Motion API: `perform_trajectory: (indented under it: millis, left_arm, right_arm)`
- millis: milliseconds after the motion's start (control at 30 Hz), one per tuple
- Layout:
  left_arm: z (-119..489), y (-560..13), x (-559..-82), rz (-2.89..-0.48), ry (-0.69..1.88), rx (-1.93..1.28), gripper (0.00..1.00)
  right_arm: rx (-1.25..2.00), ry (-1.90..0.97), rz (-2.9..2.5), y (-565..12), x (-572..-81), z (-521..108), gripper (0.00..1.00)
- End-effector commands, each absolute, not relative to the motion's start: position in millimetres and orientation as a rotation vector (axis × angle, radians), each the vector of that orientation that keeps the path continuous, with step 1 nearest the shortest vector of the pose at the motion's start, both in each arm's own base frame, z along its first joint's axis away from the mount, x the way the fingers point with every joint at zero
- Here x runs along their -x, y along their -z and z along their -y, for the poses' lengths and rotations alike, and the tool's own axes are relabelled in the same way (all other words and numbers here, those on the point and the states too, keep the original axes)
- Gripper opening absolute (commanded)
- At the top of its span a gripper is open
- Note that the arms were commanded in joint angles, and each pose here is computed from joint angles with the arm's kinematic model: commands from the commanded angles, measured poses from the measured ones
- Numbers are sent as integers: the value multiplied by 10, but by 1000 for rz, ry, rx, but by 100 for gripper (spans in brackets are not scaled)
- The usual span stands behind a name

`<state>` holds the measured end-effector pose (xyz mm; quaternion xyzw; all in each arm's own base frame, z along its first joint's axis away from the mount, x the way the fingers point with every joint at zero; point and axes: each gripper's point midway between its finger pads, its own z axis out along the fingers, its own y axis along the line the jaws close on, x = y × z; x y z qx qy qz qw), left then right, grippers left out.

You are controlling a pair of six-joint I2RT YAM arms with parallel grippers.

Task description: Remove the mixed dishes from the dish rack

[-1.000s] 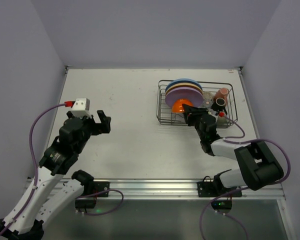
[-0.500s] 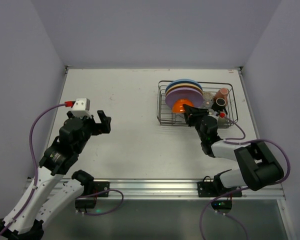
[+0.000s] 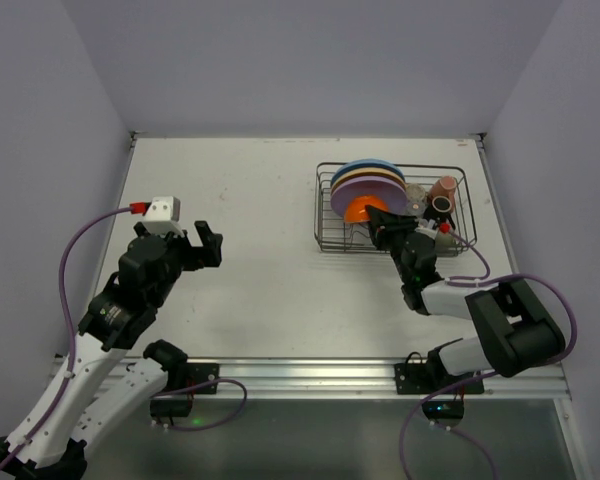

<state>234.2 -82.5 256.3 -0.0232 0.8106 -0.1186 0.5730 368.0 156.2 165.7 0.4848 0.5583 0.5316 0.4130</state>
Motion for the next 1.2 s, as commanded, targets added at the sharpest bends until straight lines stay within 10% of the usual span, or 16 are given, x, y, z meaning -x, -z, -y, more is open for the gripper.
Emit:
perform_trajectory:
  millis: [0,1167]
  left_arm:
    - [835,-2591,-2356,-1881,286,69,100]
    - [827,-2582,-2362,-1887,278,77,100]
  right_arm:
    - [-1135,-1353,-1389,-1801,-3665,-1604,0]
    - [-885,-1395,-1335,-2270,-3439,-1639,0]
